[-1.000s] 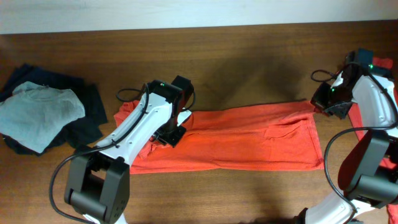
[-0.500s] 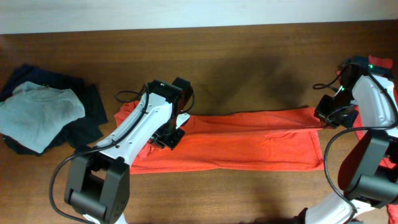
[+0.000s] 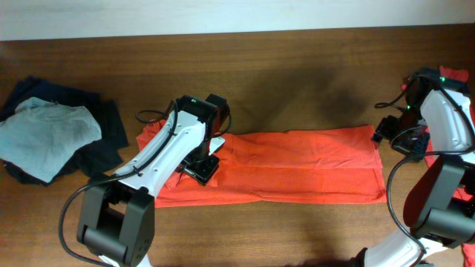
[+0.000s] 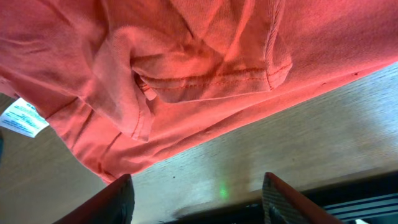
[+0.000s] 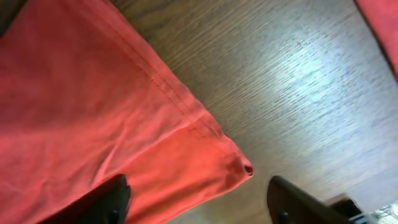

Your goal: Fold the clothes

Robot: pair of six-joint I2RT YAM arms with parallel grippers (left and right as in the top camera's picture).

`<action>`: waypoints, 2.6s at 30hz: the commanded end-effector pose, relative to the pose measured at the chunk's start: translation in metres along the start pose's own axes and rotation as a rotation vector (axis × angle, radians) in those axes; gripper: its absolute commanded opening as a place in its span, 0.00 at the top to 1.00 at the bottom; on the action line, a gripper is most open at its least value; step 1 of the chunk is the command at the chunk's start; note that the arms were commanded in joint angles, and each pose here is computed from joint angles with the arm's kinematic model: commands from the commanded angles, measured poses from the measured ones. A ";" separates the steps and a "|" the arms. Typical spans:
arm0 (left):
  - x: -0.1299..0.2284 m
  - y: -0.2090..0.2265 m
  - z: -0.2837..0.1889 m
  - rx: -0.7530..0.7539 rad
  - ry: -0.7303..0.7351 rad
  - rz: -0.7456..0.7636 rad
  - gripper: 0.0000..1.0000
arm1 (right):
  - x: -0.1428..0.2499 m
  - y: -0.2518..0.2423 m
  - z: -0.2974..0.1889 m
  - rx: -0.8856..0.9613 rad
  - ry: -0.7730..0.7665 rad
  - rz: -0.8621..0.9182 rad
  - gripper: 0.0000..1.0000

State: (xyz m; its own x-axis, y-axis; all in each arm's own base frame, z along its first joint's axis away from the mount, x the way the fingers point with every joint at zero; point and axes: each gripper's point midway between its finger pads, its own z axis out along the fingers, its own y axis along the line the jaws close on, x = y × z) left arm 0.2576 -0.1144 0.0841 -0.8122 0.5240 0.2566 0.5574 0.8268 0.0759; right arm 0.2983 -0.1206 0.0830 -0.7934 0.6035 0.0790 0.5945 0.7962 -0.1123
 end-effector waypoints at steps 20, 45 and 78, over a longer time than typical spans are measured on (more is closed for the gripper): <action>-0.011 0.141 -0.019 0.153 -0.261 -0.679 0.53 | 0.014 0.102 -0.040 -0.644 -0.007 -0.343 0.27; -0.068 0.132 0.108 0.278 -0.210 -0.579 0.99 | 0.013 0.078 -0.005 -0.453 0.026 -0.236 0.77; -0.062 0.149 0.087 0.483 -0.286 -0.676 0.81 | -0.013 0.021 0.084 -0.083 -0.137 0.038 0.96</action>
State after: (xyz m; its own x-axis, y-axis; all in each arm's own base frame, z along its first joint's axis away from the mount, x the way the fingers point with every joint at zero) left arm 0.3779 -0.0049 0.0029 -0.9916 -0.1283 0.0144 -0.1273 0.9539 -0.2719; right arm 0.3201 -0.1039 -0.0002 -0.7870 0.6146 -0.0527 0.6132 0.7888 0.0425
